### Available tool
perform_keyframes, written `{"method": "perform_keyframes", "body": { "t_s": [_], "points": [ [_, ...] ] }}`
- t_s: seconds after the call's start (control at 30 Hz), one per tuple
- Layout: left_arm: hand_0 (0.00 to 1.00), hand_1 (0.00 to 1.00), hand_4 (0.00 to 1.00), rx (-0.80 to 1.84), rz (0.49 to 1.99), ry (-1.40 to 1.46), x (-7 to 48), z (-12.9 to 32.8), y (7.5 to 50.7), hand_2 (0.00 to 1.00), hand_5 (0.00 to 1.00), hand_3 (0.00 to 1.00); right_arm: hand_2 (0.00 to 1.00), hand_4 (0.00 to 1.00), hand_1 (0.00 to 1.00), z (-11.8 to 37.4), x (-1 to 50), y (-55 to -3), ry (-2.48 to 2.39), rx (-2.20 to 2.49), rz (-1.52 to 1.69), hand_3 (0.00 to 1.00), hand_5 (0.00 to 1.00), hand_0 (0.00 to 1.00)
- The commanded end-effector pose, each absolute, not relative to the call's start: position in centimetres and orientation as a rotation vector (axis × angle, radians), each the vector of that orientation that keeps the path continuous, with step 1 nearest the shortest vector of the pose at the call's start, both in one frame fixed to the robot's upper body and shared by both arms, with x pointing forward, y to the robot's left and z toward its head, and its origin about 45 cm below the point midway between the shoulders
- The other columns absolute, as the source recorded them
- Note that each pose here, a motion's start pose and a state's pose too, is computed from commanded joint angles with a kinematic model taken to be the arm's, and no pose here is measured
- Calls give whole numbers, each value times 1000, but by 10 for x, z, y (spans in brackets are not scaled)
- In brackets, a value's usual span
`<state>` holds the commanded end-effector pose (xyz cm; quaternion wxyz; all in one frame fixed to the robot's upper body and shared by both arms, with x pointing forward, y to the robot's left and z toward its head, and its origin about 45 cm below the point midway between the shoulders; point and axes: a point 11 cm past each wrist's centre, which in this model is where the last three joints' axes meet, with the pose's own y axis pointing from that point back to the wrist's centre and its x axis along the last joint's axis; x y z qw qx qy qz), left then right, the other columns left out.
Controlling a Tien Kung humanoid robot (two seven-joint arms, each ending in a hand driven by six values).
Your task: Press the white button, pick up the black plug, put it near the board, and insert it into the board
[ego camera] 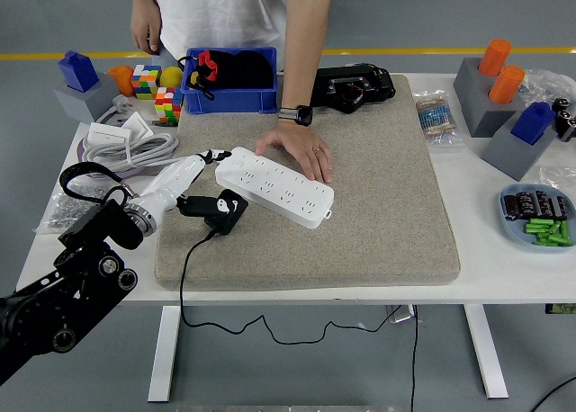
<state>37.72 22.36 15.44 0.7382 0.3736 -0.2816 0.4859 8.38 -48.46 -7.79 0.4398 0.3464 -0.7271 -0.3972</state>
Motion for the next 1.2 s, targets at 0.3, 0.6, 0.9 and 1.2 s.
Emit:
{"method": "perform_keyframes", "body": {
  "t_s": [0.3, 0.6, 0.9, 1.2],
  "points": [
    [833, 909, 998, 819, 1066, -644, 368, 145, 216, 902, 350, 876, 511, 663, 500, -78, 84, -484, -1803, 864, -984, 531, 342, 593],
    [693, 804, 902, 855, 1086, -687, 366, 141, 219, 830, 105, 848, 511, 662, 500, -78, 85, -484, -1802, 868, -979, 531, 341, 593],
    [430, 659, 863, 895, 1059, -671, 362, 129, 222, 783, 27, 833, 511, 661, 499, -77, 86, -485, -1796, 871, -971, 531, 340, 592],
    [402, 632, 853, 866, 1058, -677, 362, 132, 217, 768, 13, 826, 511, 661, 499, -77, 86, -485, -1793, 872, -967, 529, 339, 593]
  ]
}}
